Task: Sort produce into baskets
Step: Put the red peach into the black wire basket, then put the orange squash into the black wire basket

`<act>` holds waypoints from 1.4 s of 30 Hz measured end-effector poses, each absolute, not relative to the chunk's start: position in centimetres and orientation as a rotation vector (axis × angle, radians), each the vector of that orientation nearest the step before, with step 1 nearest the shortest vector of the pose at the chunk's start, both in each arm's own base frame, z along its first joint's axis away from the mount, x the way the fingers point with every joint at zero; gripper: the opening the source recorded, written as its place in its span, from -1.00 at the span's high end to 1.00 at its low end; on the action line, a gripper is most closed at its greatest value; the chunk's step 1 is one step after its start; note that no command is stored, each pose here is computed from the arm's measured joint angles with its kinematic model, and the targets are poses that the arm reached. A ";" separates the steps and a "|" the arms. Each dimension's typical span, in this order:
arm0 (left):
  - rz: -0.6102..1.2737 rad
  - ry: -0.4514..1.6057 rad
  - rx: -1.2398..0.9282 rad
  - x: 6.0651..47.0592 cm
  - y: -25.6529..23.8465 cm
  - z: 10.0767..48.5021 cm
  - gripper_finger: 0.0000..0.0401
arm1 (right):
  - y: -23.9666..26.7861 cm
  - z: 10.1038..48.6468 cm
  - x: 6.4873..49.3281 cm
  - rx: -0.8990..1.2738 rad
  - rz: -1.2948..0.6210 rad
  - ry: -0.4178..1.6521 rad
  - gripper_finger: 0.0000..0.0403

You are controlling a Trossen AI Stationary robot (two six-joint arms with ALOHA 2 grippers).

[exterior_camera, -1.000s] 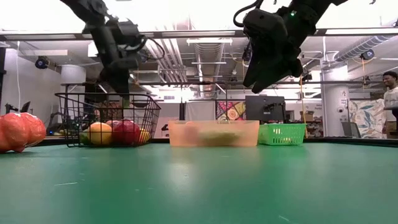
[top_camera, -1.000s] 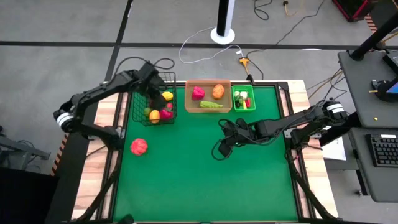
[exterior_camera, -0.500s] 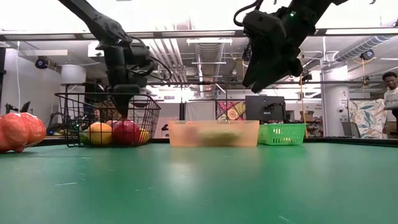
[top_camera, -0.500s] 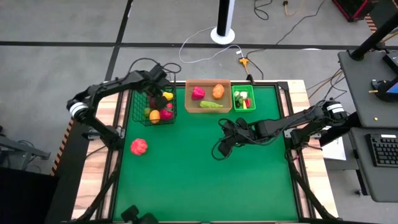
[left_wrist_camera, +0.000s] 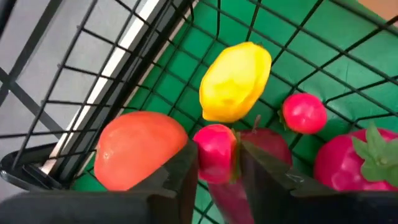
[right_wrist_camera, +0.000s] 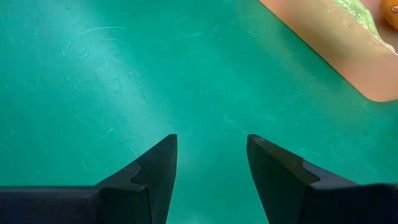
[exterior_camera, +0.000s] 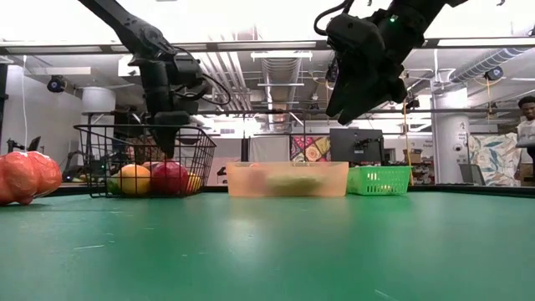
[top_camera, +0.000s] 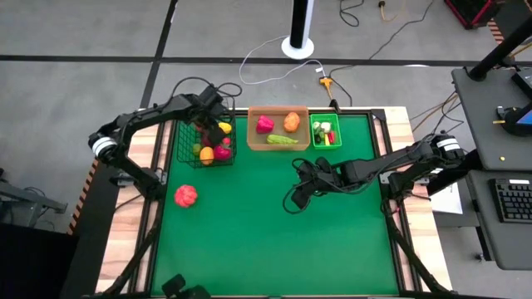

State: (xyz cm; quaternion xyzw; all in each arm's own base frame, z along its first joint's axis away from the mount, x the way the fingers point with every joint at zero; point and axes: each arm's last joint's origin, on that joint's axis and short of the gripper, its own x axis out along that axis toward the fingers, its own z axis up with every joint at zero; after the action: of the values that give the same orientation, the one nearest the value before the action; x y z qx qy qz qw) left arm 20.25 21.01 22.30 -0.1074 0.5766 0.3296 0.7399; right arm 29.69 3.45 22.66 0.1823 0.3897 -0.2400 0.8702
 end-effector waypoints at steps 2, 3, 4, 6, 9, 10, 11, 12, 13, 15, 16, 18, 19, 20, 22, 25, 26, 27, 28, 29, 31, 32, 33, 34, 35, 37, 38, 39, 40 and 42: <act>0.719 1.278 -0.242 20.2 20.9 22.3 0.44 | 3.4 22.7 29.7 0.381 -0.502 0.815 0.08; 0.717 1.286 -0.245 20.1 20.8 22.3 0.39 | 3.4 22.7 29.7 0.381 -0.502 0.815 0.08; 0.717 1.288 -0.248 20.1 20.7 22.3 0.36 | 3.4 22.7 29.7 0.381 -0.502 0.815 0.08; 0.718 1.281 -0.248 20.2 20.5 22.4 0.29 | 3.4 22.7 29.7 0.381 -0.502 0.815 0.08; 0.717 1.263 -0.244 20.3 20.1 22.9 0.23 | 3.4 22.6 29.7 0.381 -0.502 0.815 0.08; 0.716 1.257 -0.243 20.4 19.8 23.1 0.21 | 3.4 22.6 29.7 0.381 -0.502 0.815 0.08; 0.715 1.251 -0.244 20.4 19.5 23.3 0.20 | 3.4 22.7 29.7 0.381 -0.502 0.815 0.08; 0.716 1.245 -0.247 20.4 19.1 23.6 0.19 | 3.4 22.7 29.7 0.381 -0.502 0.815 0.08; 0.717 1.235 -0.252 20.4 18.6 24.0 0.19 | 3.4 22.6 29.7 0.381 -0.502 0.815 0.08; 0.722 1.214 -0.272 20.3 17.4 24.9 0.18 | 3.4 22.6 29.7 0.381 -0.502 0.815 0.08; 0.721 1.202 -0.281 20.3 16.6 25.4 0.18 | 3.4 22.6 29.7 0.381 -0.502 0.815 0.08; 0.715 1.180 -0.301 20.2 14.8 26.5 0.18 | 3.4 22.6 29.7 0.381 -0.502 0.815 0.08; 0.704 1.165 -0.305 20.2 13.8 27.0 0.18 | 3.4 22.6 29.7 0.381 -0.502 0.815 0.08; 0.689 1.150 -0.307 20.2 12.7 27.5 0.18 | 3.4 22.6 29.7 0.381 -0.502 0.815 0.08; 0.655 1.117 -0.306 20.2 10.5 28.4 0.18 | 3.4 22.6 29.7 0.381 -0.502 0.815 0.08; 0.621 1.039 -0.314 20.7 7.1 29.5 0.18 | 3.5 22.7 29.7 0.382 -0.501 0.813 0.08; 0.609 1.028 -0.314 20.8 6.0 29.6 0.18 | 3.5 22.7 29.7 0.383 -0.501 0.811 0.08; 0.585 1.023 -0.314 20.8 4.8 29.8 0.18 | 3.5 22.7 29.7 0.383 -0.501 0.810 0.08; 0.560 1.028 -0.315 20.8 3.6 29.8 0.18 | 3.5 22.7 29.7 0.383 -0.500 0.810 0.08; 0.537 1.034 -0.320 20.8 2.5 29.8 0.18 | 3.5 22.7 29.7 0.384 -0.500 0.809 0.08; 0.496 1.049 -0.340 20.6 0.2 29.8 0.18 | 3.5 22.7 29.7 0.384 -0.500 0.809 0.08; 0.485 1.056 -0.351 20.5 -0.8 29.7 0.18 | 3.5 22.7 29.7 0.384 -0.500 0.809 0.08; 0.478 1.060 -0.362 20.3 -1.7 29.7 0.18 | 3.5 22.7 29.7 0.384 -0.500 0.809 0.08; 0.468 1.065 -0.375 20.2 -2.6 29.6 0.18 | 3.5 22.7 29.7 0.384 -0.500 0.809 0.08; 0.465 1.071 -0.392 20.0 -3.5 29.6 0.18 | 3.5 22.7 29.7 0.384 -0.500 0.809 0.08; 0.464 1.090 -0.431 19.6 -5.1 29.3 0.18 | 3.5 22.7 29.7 0.384 -0.500 0.809 0.08; 0.462 1.094 -0.448 19.5 -5.8 29.2 0.18 | 3.5 22.7 29.7 0.384 -0.500 0.808 0.08; 0.457 1.099 -0.461 19.3 -6.5 29.1 0.18 | 3.5 22.7 29.7 0.385 -0.500 0.808 0.08; 0.454 1.109 -0.467 19.2 -7.2 29.0 0.18 | 3.5 22.7 29.8 0.385 -0.500 0.807 0.08; 0.456 1.133 -0.479 18.8 -8.4 28.7 0.18 | 3.5 22.7 29.8 0.386 -0.499 0.804 0.08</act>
State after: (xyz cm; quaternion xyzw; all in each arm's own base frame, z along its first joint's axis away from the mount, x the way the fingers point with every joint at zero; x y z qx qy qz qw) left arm 18.77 -8.39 28.68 -0.2229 0.5266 0.2118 0.7926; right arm 29.78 3.46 22.72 0.1847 0.3847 -0.2387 0.8723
